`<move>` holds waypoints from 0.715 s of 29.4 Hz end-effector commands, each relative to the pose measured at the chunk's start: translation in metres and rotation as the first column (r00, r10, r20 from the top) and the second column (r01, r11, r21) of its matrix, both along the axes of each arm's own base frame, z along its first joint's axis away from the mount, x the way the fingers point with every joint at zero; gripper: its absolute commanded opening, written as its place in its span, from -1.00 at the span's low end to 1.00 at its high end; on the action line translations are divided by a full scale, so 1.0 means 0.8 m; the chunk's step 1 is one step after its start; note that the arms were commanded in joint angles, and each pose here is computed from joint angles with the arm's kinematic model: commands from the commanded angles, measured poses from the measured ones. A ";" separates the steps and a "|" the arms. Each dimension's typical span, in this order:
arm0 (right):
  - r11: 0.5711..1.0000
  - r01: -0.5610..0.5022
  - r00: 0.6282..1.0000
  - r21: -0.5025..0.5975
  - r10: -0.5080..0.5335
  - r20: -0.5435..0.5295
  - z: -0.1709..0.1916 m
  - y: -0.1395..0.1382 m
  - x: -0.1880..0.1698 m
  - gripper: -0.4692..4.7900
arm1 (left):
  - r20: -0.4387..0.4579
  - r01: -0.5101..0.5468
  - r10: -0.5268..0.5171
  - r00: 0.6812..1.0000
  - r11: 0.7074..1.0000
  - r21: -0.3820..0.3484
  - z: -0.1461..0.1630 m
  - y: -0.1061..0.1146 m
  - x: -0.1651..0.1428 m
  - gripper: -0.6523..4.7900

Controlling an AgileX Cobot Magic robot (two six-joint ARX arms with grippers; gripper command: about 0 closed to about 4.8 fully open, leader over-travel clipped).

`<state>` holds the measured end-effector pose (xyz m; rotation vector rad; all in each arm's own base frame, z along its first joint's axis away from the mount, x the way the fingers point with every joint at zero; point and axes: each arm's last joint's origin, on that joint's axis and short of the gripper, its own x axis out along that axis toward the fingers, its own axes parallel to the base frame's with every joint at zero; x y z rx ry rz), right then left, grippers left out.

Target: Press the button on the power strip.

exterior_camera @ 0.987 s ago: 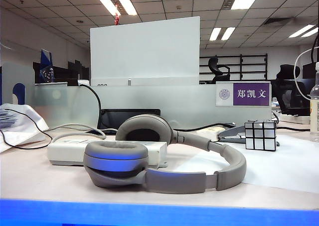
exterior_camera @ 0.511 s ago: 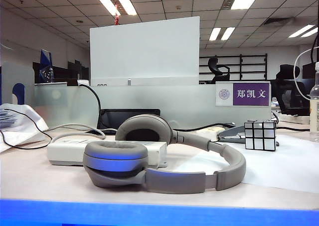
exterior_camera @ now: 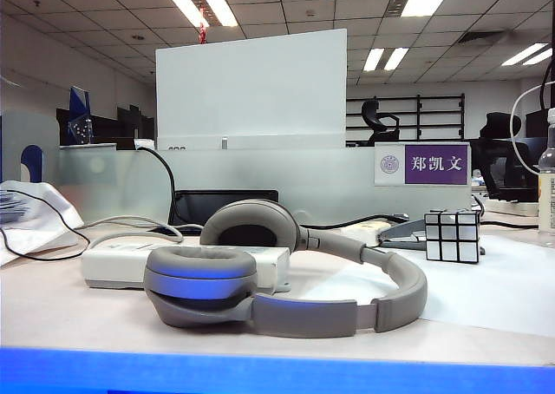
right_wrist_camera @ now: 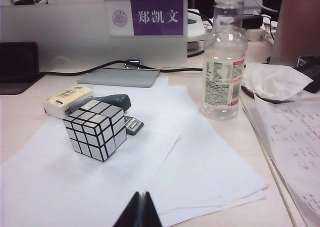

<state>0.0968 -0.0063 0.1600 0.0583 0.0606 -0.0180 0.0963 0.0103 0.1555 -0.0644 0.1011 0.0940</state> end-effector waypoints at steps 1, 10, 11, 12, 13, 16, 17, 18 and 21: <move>1.000 -0.018 1.000 0.000 0.018 0.009 0.001 0.001 0.000 -0.82 | 0.015 0.000 0.000 1.000 1.000 -0.001 0.002 0.000 0.000 -0.78; 0.999 -0.016 1.000 0.041 0.016 0.007 0.000 0.001 0.000 -0.82 | 0.015 0.000 0.000 1.000 1.000 -0.001 0.002 0.000 0.000 -0.78; 0.999 -0.016 1.000 0.048 0.015 0.004 0.000 0.001 0.000 -0.82 | 0.015 0.000 0.000 1.000 1.000 -0.001 0.002 0.000 0.000 -0.78; 0.999 -0.015 1.000 0.050 0.015 -0.002 -0.001 0.001 0.000 -0.82 | 0.015 0.000 0.000 1.000 1.000 -0.001 0.002 0.000 0.000 -0.78; 0.999 -0.015 1.000 0.052 0.015 -0.006 -0.001 0.001 0.000 -0.82 | 0.015 0.000 0.000 1.000 1.000 -0.001 0.002 0.000 0.000 -0.78; 0.999 -0.015 1.000 0.052 0.015 -0.010 -0.002 0.001 0.000 -0.82 | 0.015 0.000 0.000 1.000 1.000 -0.001 0.002 0.000 0.000 -0.78; 0.999 -0.015 1.000 0.052 0.016 -0.010 -0.002 0.001 0.000 -0.82 | 0.015 0.000 0.000 1.000 1.000 -0.001 0.002 0.000 0.000 -0.78; 0.999 -0.015 1.000 0.052 0.016 -0.010 -0.002 0.001 0.000 -0.82 | 0.015 0.000 0.000 1.000 1.000 -0.001 0.002 0.000 0.000 -0.78; 0.999 -0.015 1.000 0.052 0.016 -0.009 -0.002 0.001 0.000 -0.82 | 0.015 0.000 0.000 1.000 1.000 -0.001 0.002 0.000 0.000 -0.78</move>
